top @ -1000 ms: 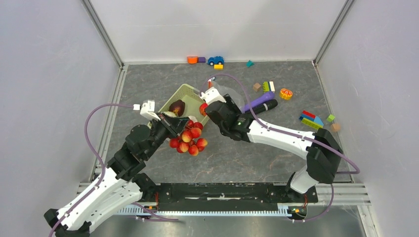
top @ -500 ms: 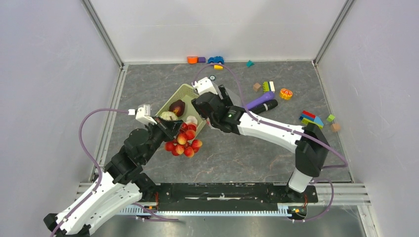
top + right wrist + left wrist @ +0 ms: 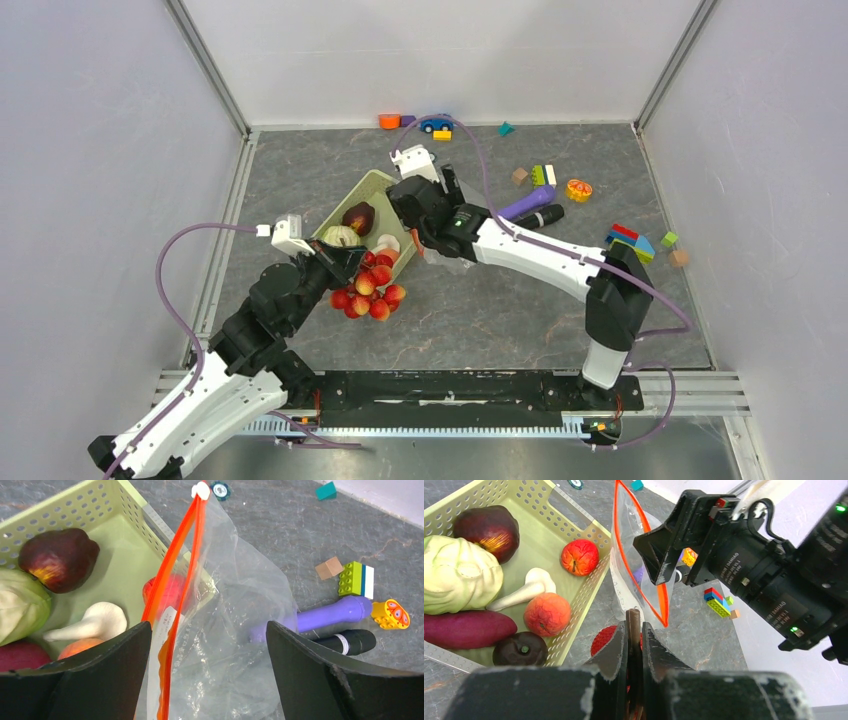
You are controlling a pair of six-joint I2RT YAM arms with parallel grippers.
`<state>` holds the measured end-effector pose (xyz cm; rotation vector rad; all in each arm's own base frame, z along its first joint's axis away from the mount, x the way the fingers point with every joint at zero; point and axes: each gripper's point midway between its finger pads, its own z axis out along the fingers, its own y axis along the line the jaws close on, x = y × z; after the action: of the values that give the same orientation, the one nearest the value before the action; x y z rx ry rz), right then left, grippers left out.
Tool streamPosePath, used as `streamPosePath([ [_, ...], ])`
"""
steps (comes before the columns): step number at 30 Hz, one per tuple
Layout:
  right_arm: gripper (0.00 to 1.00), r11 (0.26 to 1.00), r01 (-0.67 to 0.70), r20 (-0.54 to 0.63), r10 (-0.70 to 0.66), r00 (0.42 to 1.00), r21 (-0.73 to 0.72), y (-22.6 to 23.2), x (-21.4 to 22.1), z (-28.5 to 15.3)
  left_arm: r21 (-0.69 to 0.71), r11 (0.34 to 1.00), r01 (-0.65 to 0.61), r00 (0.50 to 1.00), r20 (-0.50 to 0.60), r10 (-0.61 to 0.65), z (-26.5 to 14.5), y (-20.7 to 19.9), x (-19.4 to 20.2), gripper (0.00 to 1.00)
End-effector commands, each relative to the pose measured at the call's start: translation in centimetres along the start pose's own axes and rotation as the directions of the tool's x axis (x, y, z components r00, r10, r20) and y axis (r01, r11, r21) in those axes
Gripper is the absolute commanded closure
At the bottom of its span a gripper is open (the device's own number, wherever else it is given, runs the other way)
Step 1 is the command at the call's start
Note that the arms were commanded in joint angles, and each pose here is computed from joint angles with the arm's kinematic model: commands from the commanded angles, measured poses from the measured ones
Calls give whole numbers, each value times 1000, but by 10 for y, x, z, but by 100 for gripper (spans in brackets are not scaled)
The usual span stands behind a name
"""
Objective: Place the food in the zip-top bag and seal the zipper
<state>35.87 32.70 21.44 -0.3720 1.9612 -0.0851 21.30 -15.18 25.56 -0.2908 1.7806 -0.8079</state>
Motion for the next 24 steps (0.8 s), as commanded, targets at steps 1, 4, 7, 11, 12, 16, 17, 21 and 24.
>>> streamPosePath([
  [1,15,1000,14,-96,-15,995,-10,0,16,13,6,1000,-24,999,46,24,-1,-2,-11,98],
  [4,29,1000,8,-187,-6,982,12,-13,32,22,10,1000,-25,999,45,25,-1,-3,-11,98],
  [7,58,999,-8,-224,15,974,32,-30,44,25,16,1000,-23,999,49,22,-1,-4,-12,98],
  [11,83,999,-13,-184,21,983,47,-47,38,12,27,999,-21,998,52,20,1,-7,-12,98],
  [12,87,999,-13,-171,20,985,44,-50,37,9,30,999,-23,998,53,21,2,-8,-13,98],
  [16,100,999,-13,-96,8,995,-51,-53,29,-10,53,998,-20,997,73,16,3,-17,-20,98],
  [17,100,997,-13,-85,7,996,-74,-54,32,-16,65,998,-16,996,86,10,3,-21,-24,98],
  [21,100,979,-43,-51,34,998,-199,-46,44,-35,174,984,-20,992,122,-1,4,-50,-39,98],
  [24,100,947,-71,-52,58,997,-314,-32,51,-49,275,961,-35,994,112,4,4,-77,-44,98],
])
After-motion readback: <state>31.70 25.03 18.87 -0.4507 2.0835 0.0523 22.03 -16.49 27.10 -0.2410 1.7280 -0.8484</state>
